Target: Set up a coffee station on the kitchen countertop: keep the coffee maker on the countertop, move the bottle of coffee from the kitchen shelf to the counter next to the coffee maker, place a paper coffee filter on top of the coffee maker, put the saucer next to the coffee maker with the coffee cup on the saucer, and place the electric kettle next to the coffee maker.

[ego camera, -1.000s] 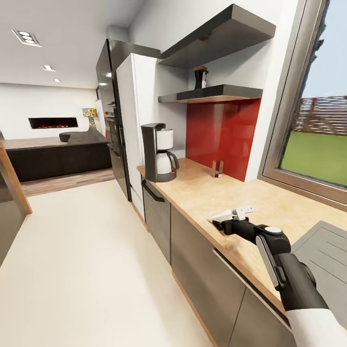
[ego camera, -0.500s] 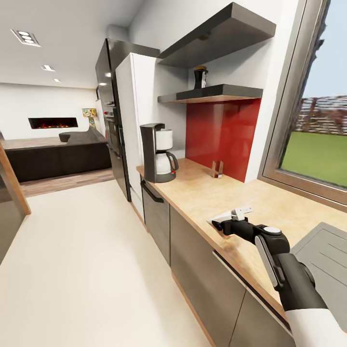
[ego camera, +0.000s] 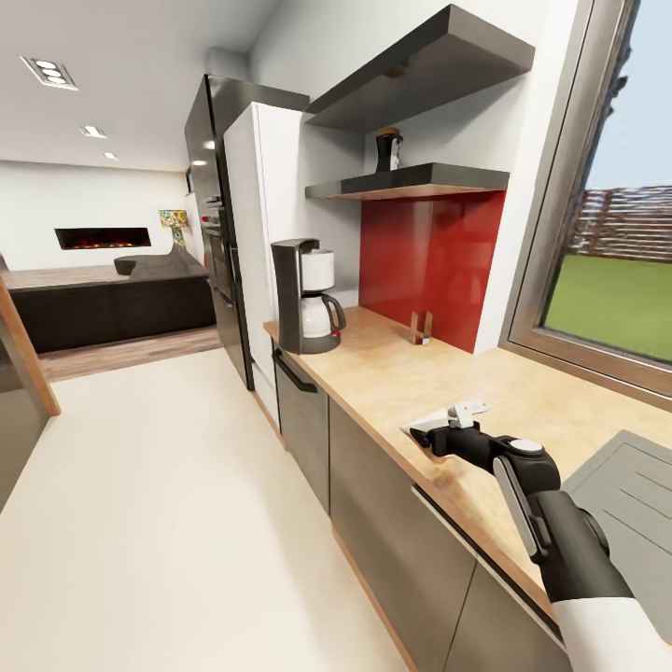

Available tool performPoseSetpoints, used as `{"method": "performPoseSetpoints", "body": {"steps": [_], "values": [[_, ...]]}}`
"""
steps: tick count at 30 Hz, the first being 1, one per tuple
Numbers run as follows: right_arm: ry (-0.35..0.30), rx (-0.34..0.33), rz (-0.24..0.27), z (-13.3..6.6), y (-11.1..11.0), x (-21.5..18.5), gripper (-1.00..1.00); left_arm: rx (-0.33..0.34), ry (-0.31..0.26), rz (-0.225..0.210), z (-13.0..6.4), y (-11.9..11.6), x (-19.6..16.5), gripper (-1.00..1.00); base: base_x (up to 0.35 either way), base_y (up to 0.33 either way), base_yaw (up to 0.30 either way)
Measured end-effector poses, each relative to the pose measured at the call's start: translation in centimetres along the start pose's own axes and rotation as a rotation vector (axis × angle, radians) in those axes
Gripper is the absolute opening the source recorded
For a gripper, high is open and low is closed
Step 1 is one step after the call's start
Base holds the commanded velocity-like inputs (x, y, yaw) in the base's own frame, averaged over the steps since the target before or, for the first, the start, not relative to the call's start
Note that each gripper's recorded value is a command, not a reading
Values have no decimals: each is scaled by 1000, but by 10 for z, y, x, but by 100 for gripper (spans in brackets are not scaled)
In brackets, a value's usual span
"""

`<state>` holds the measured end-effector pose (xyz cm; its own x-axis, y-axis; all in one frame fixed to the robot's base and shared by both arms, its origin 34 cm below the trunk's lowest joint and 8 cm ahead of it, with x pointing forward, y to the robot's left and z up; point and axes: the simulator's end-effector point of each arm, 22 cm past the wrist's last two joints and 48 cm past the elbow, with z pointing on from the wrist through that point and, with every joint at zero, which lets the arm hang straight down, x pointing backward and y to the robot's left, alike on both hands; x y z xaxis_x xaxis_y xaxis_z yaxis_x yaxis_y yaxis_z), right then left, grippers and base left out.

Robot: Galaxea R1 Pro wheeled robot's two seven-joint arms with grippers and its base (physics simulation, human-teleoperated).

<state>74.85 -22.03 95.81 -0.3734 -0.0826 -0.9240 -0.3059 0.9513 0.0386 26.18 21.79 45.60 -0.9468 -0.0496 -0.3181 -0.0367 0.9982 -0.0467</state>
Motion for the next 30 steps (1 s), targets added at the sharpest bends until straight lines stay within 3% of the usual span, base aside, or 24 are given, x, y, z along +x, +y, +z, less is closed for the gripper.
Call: {"method": "performPoseSetpoints", "body": {"steps": [18,30], "values": [[3,0,4,0,0,1,100,0,0,0,0,0,0,100,45,0,0],[56,0,27,0,1,12,100,0,0,0,0,0,0,100,1,0,0]]}}
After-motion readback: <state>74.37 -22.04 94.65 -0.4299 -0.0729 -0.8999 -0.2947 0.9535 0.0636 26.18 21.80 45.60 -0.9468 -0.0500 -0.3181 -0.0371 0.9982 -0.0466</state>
